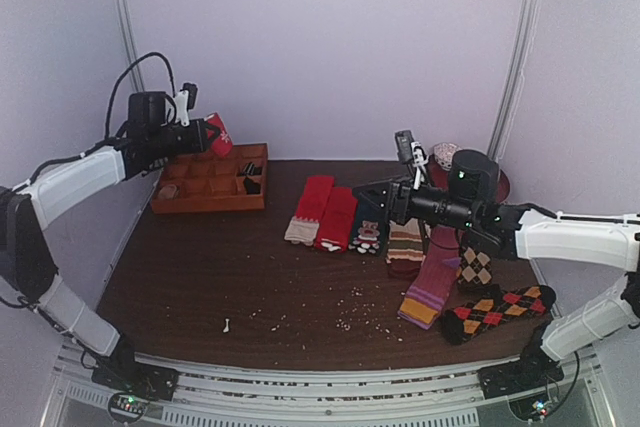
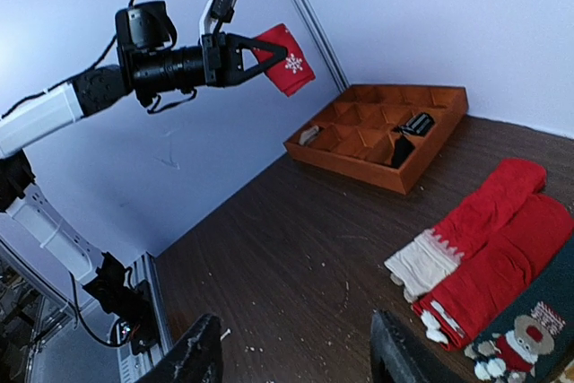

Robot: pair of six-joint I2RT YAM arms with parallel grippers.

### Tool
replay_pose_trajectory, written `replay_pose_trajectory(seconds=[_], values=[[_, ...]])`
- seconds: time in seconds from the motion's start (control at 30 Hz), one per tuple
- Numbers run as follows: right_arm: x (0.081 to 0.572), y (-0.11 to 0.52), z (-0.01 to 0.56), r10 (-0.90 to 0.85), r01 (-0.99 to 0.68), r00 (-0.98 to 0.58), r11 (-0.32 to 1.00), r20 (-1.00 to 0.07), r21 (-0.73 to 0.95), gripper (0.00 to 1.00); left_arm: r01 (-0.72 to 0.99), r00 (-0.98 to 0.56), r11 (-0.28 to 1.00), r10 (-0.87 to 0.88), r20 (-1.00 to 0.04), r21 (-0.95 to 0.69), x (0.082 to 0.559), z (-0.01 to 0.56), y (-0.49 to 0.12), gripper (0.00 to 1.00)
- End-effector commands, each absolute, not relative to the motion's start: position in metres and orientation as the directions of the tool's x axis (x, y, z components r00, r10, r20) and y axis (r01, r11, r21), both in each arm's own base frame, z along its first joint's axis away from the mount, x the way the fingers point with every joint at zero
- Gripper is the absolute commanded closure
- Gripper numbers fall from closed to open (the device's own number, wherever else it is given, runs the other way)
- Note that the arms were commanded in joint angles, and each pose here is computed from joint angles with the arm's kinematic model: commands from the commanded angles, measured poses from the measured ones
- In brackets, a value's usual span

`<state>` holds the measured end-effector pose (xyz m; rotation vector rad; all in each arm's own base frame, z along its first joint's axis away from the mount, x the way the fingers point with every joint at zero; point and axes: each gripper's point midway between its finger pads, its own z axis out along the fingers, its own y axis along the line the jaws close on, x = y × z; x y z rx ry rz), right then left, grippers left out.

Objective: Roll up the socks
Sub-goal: Pass from the right arm to the left, then move the storage box to the center of the board.

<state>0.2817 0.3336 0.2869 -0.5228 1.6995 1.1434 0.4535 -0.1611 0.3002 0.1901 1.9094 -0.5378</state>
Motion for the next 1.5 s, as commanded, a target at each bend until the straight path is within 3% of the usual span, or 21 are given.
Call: replay_pose_trajectory(seconds=[0.0, 0.3, 0.57, 0.87, 1.33, 1.47], values=[[0.282, 0.314, 0.233, 0.026, -0.685, -0.503, 0.598, -0.864, 0.416, 0.44, 0.288, -0.577, 0.938, 0.008, -0.817, -0.194, 0.481, 0.243, -0.139, 1.00], [0.280, 0.292, 0.198, 0.021, -0.639, -0.555, 0.630, -0.832, 0.442, 0.44, 0.152, -0.715, 0.988, 0.088, -0.694, -0.031, 0.551, 0.165, -0.111, 1.00], [0.280, 0.289, 0.177, 0.040, -0.609, -0.606, 0.618, -0.794, 0.496, 0.46, 0.202, -0.809, 0.976, 0.215, -0.547, 0.085, 0.583, 0.120, -0.104, 1.00], [0.279, 0.294, 0.163, 0.050, -0.590, -0.651, 0.596, -0.758, 0.545, 0.48, 0.252, -0.881, 0.965, 0.259, -0.397, 0.071, 0.558, 0.095, -0.089, 1.00], [0.277, 0.298, 0.156, 0.053, -0.571, -0.686, 0.580, -0.726, 0.581, 0.50, 0.328, -0.875, 0.943, 0.326, -0.357, 0.057, 0.558, 0.077, -0.098, 1.00], [0.278, 0.299, 0.154, 0.052, -0.567, -0.691, 0.580, -0.721, 0.585, 0.50, 0.369, -0.878, 0.927, 0.370, -0.303, 0.064, 0.549, 0.057, -0.109, 1.00]])
